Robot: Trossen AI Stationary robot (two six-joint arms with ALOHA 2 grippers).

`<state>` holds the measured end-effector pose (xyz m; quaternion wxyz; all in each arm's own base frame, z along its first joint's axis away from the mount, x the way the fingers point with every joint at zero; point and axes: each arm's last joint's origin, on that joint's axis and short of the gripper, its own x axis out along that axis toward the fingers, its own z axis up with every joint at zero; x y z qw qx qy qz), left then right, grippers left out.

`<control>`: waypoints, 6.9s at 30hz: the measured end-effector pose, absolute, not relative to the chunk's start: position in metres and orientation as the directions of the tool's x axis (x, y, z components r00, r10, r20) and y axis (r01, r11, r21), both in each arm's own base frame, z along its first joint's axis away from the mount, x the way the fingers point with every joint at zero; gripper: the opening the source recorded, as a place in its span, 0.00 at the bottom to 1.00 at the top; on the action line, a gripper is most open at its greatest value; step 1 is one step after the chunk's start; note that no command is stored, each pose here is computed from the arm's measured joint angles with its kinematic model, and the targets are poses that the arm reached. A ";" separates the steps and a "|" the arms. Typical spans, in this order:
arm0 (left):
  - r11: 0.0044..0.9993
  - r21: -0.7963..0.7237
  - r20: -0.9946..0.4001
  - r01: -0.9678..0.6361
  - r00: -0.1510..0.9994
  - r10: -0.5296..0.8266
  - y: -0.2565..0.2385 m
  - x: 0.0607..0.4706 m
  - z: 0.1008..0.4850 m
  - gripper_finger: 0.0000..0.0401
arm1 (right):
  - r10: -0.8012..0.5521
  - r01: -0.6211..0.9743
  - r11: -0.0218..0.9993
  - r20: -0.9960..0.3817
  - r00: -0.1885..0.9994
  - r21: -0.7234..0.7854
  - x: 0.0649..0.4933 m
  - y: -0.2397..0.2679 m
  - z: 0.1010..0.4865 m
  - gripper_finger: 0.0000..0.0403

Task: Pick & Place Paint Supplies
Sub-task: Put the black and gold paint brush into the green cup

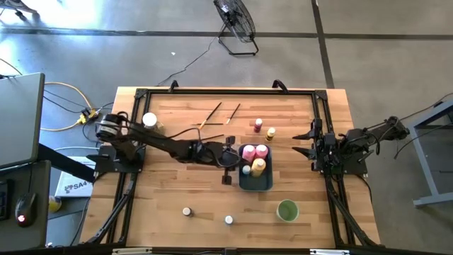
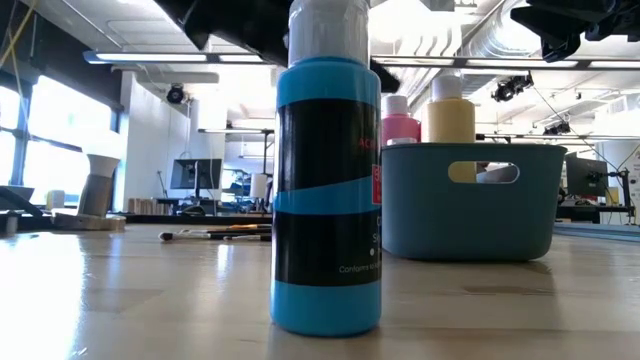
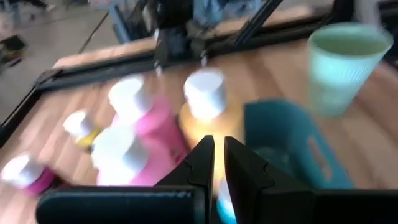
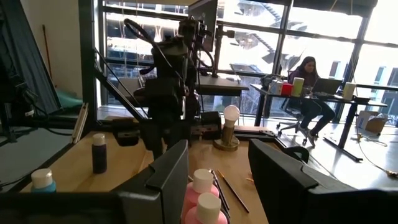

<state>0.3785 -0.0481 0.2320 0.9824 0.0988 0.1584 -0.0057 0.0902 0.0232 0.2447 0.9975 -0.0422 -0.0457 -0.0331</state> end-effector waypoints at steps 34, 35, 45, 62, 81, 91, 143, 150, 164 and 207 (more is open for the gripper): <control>0.951 0.233 -0.126 -0.203 0.963 0.237 -0.026 0.268 0.236 0.09 | -0.093 0.101 0.992 0.100 0.991 -0.075 0.090 0.022 0.245 0.40; 0.951 0.225 -0.107 -0.210 0.965 0.238 -0.026 0.263 0.236 0.09 | -0.110 0.117 0.991 0.104 0.989 -0.071 0.090 0.022 0.246 0.40; 0.953 0.207 -0.053 -0.223 0.970 0.238 -0.020 0.220 0.235 0.09 | -0.175 0.182 0.981 0.099 0.980 -0.064 0.091 0.020 0.246 0.40; 0.956 0.183 0.009 -0.229 0.973 0.232 -0.014 0.179 0.228 0.09 | -0.191 0.197 0.978 0.093 0.977 -0.065 0.091 0.020 0.245 0.40; 0.939 0.115 0.011 -0.325 0.945 0.326 -0.011 0.176 0.228 0.09 | -0.192 0.198 0.978 0.093 0.977 -0.065 0.091 0.020 0.245 0.40; 0.885 0.081 0.038 -0.459 0.888 0.458 -0.007 0.175 0.231 0.09 | -0.192 0.198 0.978 0.093 0.977 -0.066 0.091 0.020 0.245 0.40; 0.892 -0.044 -0.651 -0.449 0.690 0.315 0.076 0.204 0.313 0.09 | -0.192 0.199 0.978 0.099 0.976 -0.063 0.091 0.020 0.246 0.40; 0.819 -0.132 -0.766 -0.558 0.582 0.273 0.115 0.200 0.289 0.09 | -0.192 0.199 0.978 0.099 0.976 -0.063 0.091 0.020 0.246 0.40; 0.799 -0.251 -0.859 -0.547 0.506 0.076 0.151 0.223 0.238 0.19 | -0.193 0.199 0.978 0.099 0.976 -0.063 0.091 0.020 0.246 0.40; 0.743 -0.221 -0.922 -0.632 0.383 0.052 0.168 0.263 0.165 0.41 | -0.193 0.200 0.978 0.099 0.976 -0.063 0.091 0.020 0.246 0.40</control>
